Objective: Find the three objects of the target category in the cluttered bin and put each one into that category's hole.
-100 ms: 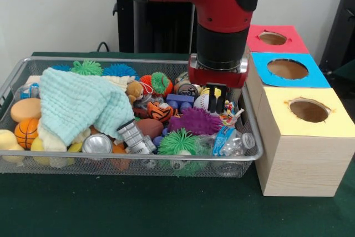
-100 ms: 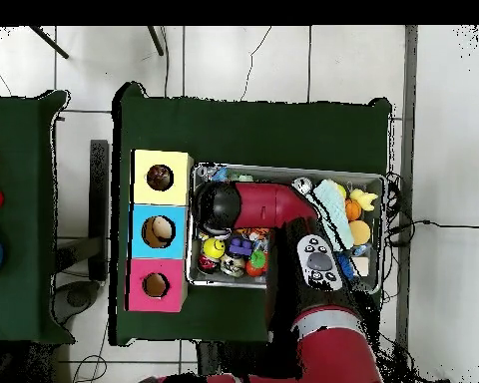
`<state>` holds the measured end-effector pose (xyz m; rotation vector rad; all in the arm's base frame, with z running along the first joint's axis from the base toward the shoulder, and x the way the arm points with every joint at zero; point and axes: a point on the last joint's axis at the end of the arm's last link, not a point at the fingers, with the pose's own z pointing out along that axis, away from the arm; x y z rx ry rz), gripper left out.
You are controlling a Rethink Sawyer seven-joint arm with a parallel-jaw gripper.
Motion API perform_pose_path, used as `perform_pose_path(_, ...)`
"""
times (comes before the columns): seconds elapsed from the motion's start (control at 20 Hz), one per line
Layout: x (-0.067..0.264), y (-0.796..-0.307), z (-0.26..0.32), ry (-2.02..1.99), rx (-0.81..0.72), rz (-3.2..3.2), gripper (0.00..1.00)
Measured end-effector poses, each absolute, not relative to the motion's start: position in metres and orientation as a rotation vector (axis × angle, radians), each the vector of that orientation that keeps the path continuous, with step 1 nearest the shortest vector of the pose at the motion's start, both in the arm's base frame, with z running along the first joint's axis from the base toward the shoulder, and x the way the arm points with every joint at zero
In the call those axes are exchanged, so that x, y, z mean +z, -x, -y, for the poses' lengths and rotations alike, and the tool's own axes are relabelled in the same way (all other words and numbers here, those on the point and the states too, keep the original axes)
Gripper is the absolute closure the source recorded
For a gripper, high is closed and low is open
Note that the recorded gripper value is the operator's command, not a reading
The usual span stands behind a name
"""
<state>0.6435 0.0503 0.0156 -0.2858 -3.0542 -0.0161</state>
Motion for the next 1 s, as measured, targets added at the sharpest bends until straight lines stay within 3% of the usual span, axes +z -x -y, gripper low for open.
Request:
perform_pose_path(0.55, -0.007, -0.642, -0.043, 0.288, 0.034, 3.038, 1.00)
perform_pose_path(1.0, 0.010, -0.644, -0.072, 0.205, 0.087, 3.071, 1.00)
